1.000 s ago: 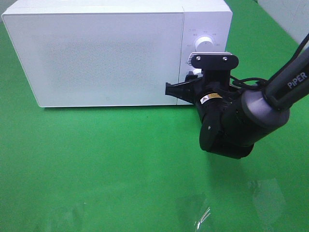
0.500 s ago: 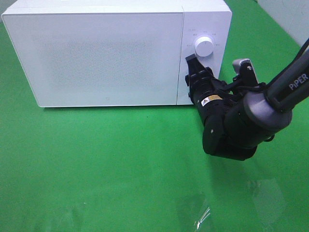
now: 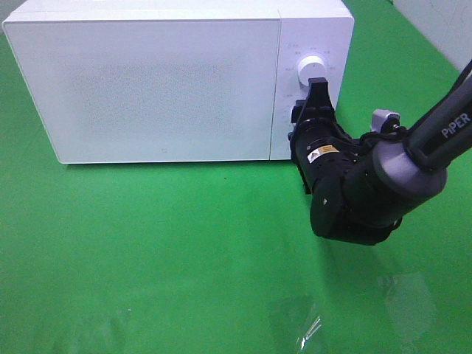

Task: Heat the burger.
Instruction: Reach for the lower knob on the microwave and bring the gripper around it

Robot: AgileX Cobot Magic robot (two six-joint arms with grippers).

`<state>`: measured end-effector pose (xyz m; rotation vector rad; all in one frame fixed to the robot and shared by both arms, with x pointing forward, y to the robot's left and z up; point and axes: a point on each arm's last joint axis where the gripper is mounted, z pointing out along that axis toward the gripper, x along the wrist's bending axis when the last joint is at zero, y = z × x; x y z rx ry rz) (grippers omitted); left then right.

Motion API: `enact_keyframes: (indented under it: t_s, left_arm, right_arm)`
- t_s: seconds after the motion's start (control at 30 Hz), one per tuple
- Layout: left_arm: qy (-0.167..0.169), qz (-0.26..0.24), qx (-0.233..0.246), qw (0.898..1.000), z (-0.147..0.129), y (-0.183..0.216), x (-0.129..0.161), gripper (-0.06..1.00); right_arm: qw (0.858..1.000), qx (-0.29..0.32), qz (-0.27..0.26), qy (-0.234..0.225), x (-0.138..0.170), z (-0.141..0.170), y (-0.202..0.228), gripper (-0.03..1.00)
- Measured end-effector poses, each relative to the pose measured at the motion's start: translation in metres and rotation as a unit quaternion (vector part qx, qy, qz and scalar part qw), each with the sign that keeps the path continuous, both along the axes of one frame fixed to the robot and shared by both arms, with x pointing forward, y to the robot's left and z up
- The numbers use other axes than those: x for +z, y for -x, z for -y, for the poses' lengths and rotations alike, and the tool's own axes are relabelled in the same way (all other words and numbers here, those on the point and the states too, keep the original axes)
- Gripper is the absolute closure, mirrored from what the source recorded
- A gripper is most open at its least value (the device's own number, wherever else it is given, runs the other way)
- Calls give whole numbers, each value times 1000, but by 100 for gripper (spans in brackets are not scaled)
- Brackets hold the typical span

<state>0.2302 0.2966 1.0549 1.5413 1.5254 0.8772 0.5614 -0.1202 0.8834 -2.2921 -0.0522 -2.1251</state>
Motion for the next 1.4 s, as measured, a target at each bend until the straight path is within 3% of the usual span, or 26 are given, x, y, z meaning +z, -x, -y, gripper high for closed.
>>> enact_keyframes:
  t_s: [0.5, 0.93, 1.1, 1.4]
  left_arm:
    - [0, 0, 0, 1000, 0, 0, 0, -4]
    - [0, 0, 0, 1000, 0, 0, 0, -4]
    - [0, 0, 0, 1000, 0, 0, 0, -4]
    - [0, 0, 0, 1000, 0, 0, 0, -4]
  right_arm:
    - [1000, 1, 1, 5, 0, 0, 0, 54]
    - [999, -4, 0, 47, 0, 1, 0, 54]
    - [998, -2, -1, 55, -1, 0, 1, 49]
    - [995, 31, 5, 93, 9, -7, 3, 30]
